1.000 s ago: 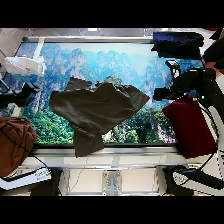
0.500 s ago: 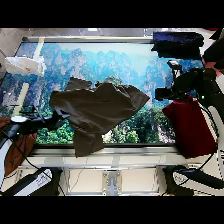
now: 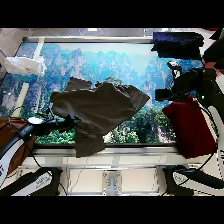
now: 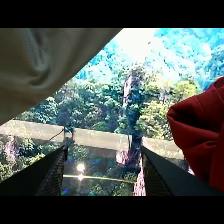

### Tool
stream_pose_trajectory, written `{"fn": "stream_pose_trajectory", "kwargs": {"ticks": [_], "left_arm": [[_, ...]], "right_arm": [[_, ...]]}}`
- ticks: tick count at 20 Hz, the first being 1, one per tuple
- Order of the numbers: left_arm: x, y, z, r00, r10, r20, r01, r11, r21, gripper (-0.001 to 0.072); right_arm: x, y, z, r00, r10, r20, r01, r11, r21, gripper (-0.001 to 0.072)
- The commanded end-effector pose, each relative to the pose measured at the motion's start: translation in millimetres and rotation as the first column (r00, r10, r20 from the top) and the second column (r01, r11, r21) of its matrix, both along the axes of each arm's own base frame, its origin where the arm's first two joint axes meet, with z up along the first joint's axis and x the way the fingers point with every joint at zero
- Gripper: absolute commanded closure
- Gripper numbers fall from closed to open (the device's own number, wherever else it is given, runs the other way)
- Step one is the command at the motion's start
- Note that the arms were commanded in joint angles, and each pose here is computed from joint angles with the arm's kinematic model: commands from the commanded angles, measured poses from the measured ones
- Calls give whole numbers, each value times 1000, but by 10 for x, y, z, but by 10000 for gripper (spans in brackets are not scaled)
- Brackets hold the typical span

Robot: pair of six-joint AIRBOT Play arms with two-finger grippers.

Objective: Fold the shirts.

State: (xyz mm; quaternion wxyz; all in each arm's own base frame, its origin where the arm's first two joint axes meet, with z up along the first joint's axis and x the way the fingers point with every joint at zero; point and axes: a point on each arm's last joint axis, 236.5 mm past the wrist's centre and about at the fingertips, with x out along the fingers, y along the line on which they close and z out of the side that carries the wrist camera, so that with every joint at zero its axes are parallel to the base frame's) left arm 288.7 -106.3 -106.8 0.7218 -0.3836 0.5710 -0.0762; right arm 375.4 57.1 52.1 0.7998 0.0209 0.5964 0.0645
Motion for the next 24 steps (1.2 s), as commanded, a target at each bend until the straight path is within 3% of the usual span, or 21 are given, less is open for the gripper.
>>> {"fn": "stream_pose_trajectory", "kwargs": {"ticks": [1,2,4,6,9,14,18,24], "left_arm": [[-101,-49,-15,999,-21,-40,20,1000,-19,513],[-116,-63,-4,999,-27,-43,26,999,-24,630],[-110,-55,52,999,-27,-31,26,999,-31,626],[-58,-14,159,1000,-15,9,15,1000,-25,693],[68,148,418,994,36,103,-35,999,-11,694],[74,443,835,973,112,200,-108,994,-30,694],[97,597,933,960,158,231,-156,987,-27,694],[97,597,932,960,158,231,-156,987,-27,694]], "right_arm": [[7,-2,1,1000,0,3,0,1000,0,208],[3,-3,-2,1000,0,1,0,1000,-1,208],[8,-4,-1,1000,0,3,0,1000,-2,208],[65,-28,10,1000,-3,27,3,1000,-10,208],[314,47,-60,995,-49,82,46,998,41,207],[471,410,-900,983,-126,-134,156,957,243,207],[361,477,-1434,953,-124,-276,194,951,241,207],[510,489,-1462,963,-144,-227,202,945,259,208]]}}
